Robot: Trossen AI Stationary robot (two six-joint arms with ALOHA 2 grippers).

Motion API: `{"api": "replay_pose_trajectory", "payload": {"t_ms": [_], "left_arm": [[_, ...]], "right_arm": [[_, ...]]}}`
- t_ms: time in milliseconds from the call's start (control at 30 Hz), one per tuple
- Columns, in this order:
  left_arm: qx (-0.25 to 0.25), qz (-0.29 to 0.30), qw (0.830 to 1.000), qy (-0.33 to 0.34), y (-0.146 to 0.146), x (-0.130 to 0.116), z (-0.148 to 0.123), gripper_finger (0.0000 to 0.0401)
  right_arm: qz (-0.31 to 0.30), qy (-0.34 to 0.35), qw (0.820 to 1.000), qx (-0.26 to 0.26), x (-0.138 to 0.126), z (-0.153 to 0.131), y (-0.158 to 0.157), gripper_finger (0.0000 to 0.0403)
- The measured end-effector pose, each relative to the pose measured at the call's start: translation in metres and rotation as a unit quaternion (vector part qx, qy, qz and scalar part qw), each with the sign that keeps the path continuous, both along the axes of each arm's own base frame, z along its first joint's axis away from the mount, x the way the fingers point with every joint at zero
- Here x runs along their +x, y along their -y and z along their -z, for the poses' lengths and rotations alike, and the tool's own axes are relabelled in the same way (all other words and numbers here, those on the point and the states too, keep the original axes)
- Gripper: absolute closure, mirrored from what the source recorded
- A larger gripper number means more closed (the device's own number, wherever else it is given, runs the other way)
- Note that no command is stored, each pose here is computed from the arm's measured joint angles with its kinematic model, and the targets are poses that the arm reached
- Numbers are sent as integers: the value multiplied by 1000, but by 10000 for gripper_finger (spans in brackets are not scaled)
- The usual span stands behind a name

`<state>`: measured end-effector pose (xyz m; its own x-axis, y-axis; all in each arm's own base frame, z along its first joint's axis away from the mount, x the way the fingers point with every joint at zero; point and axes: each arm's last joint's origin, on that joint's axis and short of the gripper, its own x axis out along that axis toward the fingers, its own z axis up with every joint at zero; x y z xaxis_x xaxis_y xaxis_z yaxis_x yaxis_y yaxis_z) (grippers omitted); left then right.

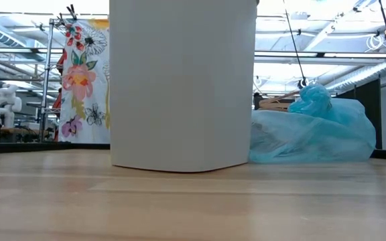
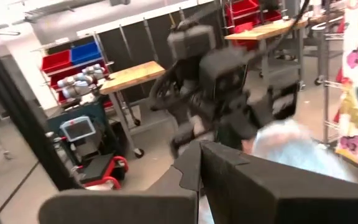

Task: Place trash/remove bag and relplace
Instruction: Insert the new blue trash bag into the white trash bin

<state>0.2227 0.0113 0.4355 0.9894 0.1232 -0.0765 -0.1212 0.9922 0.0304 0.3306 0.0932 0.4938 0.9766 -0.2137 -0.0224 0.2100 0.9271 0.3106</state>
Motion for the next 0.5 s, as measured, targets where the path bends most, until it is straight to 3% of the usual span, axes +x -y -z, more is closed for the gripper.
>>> {"api": "replay_pose_trajectory", "payload": {"t_ms": [367,500], "left_arm": [[-11,-3,999,-38,-1,15,13,390],[-11,-3,999,-42,-1,22,16,390]], "right_arm": [[48,-7,999,-19,7,-1,36,403],[49,-34,998,-16,18,10,42,403]]}}
